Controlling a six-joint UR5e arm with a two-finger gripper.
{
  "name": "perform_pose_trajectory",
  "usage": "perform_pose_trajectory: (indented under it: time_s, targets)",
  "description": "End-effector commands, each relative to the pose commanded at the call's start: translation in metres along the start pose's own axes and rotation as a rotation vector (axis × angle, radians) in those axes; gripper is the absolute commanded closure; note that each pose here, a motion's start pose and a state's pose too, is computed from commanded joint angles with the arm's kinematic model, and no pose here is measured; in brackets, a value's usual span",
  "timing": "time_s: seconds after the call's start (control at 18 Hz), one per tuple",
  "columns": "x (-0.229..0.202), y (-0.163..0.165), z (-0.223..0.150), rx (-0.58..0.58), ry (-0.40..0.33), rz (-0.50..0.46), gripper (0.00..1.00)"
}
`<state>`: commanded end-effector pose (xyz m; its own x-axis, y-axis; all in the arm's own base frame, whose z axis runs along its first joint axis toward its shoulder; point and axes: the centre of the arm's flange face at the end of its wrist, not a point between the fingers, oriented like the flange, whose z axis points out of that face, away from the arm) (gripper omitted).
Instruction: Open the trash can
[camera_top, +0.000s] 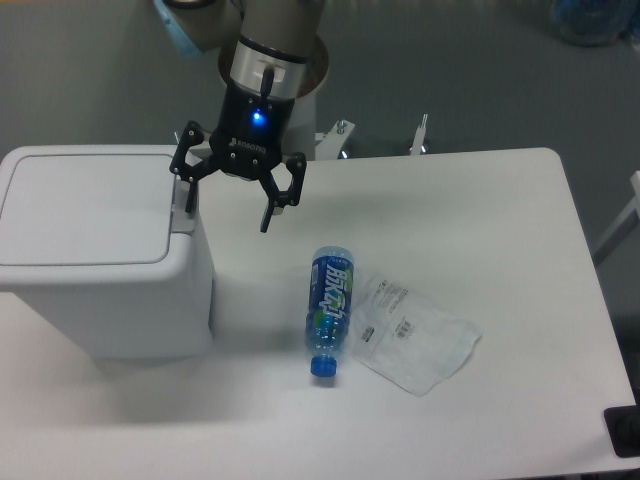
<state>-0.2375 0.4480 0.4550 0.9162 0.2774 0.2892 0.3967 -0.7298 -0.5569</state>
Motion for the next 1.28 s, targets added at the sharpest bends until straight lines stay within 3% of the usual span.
perform_pose_trajectory:
  time_s: [0.5, 0.78, 0.89, 1.06, 1.28]
  targets:
    - [0.002, -0.030, -0.022, 0.056, -0.018, 0.017, 0.00]
    - [-0.053, -0.050, -0.036, 0.089, -0.090, 0.047, 0.00]
    - [-0.084, -0.053, -0.034, 0.075, -0.131, 0.097, 0.00]
    - [-0.147, -0.036, -0.032, -0.025, -0.262, 0.196, 0.00]
    - [-0.210, -0.004, -0.014, -0.138, -0.257, 0.414, 0.00]
